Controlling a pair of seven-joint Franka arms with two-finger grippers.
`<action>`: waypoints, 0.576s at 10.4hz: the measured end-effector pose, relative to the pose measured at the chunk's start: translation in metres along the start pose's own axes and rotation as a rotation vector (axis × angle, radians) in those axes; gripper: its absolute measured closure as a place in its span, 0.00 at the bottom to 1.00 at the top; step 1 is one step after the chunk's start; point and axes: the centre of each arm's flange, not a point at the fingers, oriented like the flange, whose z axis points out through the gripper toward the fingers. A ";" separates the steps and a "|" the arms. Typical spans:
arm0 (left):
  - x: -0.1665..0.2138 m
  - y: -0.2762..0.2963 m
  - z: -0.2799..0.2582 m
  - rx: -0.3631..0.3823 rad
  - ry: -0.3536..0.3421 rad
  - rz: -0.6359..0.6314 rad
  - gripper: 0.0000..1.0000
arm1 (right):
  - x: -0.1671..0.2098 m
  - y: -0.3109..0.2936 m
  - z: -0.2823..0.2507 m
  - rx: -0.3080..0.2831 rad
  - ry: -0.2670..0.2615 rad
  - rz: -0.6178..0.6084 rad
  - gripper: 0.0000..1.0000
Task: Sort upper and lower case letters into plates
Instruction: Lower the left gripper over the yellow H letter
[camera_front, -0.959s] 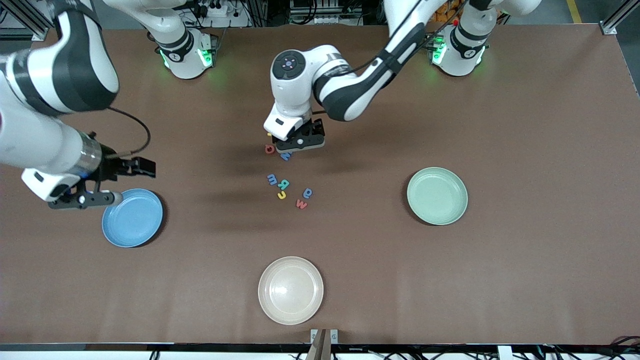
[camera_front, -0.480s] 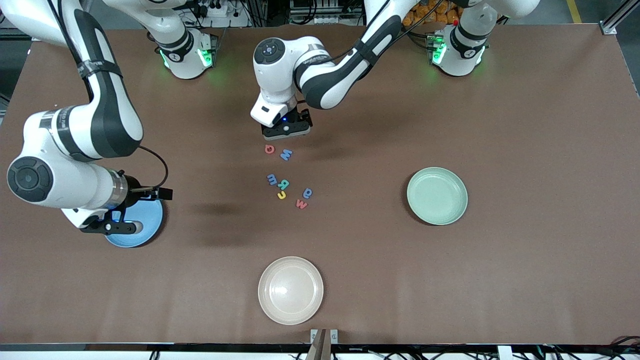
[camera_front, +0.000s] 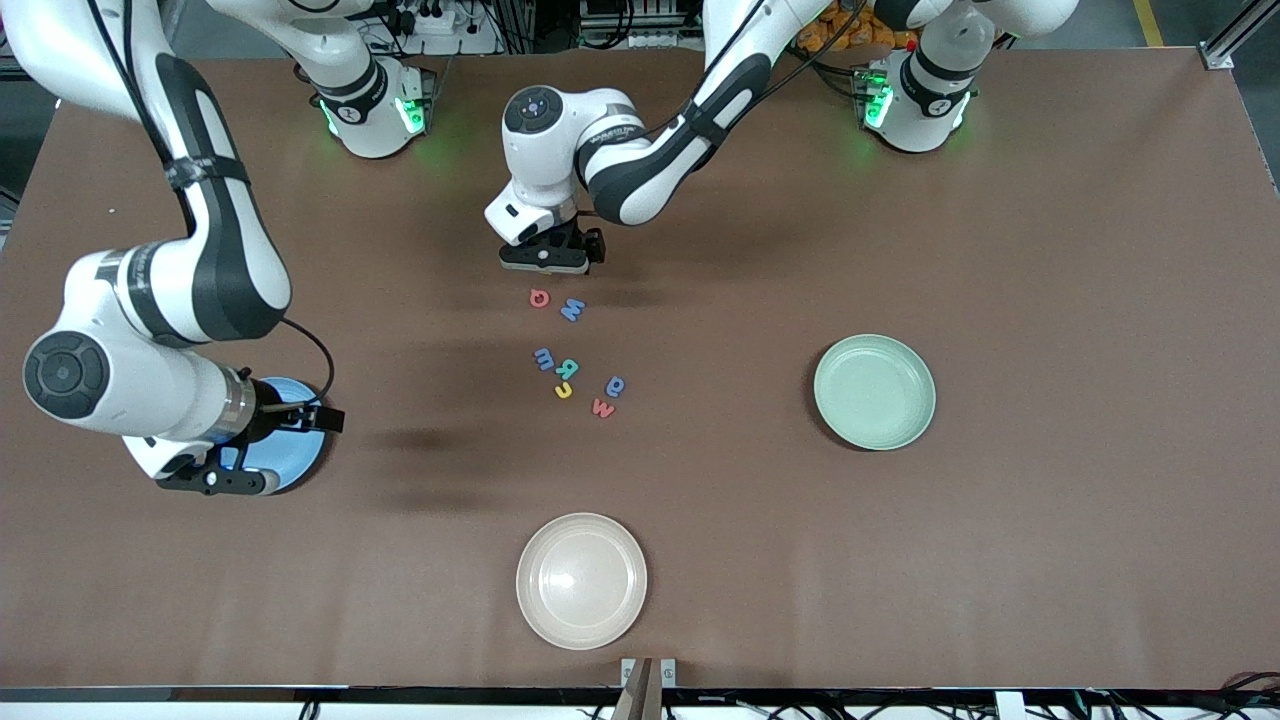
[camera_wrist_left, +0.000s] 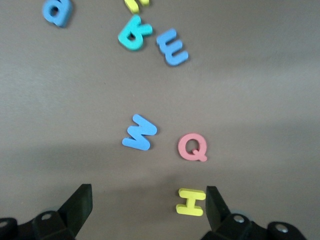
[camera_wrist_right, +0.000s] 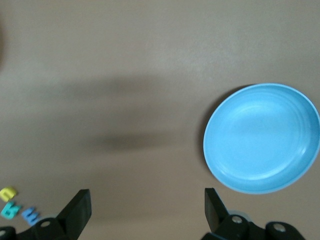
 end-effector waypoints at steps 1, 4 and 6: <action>-0.004 0.001 0.008 0.006 -0.007 0.020 0.00 | 0.006 0.006 0.015 0.003 -0.003 0.010 0.00; -0.033 0.018 0.010 0.003 -0.011 0.077 0.00 | 0.012 0.014 0.048 0.001 -0.040 0.023 0.00; -0.041 0.025 0.010 -0.008 -0.005 0.158 0.00 | 0.010 0.016 0.061 -0.002 -0.067 0.024 0.00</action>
